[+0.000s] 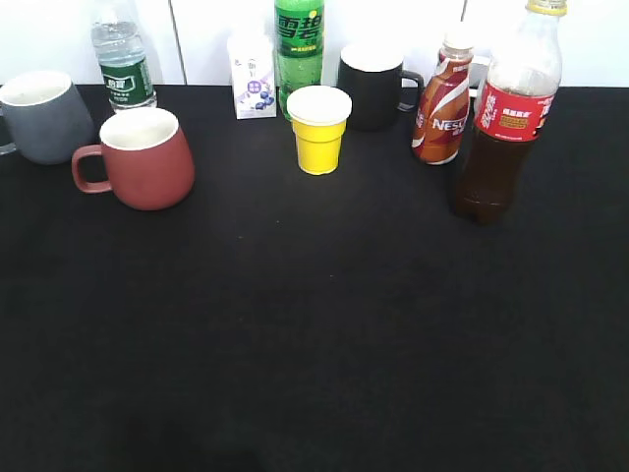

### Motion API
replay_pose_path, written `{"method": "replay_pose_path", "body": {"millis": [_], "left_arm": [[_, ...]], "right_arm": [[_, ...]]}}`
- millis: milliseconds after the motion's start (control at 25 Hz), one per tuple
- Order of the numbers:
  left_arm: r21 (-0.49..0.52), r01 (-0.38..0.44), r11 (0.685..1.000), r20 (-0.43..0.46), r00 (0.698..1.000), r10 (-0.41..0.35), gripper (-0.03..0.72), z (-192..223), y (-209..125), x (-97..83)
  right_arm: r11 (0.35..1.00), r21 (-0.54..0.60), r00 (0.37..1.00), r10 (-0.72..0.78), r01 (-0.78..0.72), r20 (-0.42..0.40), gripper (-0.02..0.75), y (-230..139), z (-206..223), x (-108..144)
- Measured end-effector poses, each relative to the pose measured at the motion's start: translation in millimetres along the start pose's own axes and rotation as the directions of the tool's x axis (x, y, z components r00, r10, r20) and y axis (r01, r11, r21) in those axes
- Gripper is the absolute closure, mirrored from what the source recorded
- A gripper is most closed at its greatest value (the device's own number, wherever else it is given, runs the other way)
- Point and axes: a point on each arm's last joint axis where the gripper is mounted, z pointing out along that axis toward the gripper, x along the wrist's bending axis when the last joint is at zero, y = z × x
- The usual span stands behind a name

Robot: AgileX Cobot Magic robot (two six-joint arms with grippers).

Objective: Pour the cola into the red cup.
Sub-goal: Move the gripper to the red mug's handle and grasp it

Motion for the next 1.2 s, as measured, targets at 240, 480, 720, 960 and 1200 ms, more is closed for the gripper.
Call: {"method": "replay_pose_path", "body": {"millis": [240,480,720,960,1200], "left_arm": [[0.077,-0.08,0.994,-0.014,0.997,0.081,0.213,56,-60,-11.3],[0.08,-0.114,0.99,-0.056,0.991,0.118,0.239,91,-93,-9.7],[0.088,-0.123,0.988,-0.087,0.988,0.131,0.239,126,-106,0.7],[0.018,-0.144,0.989,-0.092,0.985,0.145,0.261,167,-107,9.6],[-0.033,-0.16,0.986,0.001,0.987,0.161,0.606,173,-107,3.7]], "right_arm": [[1.0,0.0,1.0,0.0,0.0,0.0,0.153,0,0,0],[1.0,0.0,1.0,0.0,0.0,0.0,0.153,0,0,0],[1.0,0.0,1.0,0.0,0.0,0.0,0.153,0,0,0],[1.0,0.0,1.0,0.0,0.0,0.0,0.153,0,0,0],[1.0,0.0,1.0,0.0,0.0,0.0,0.153,0,0,0]]}}
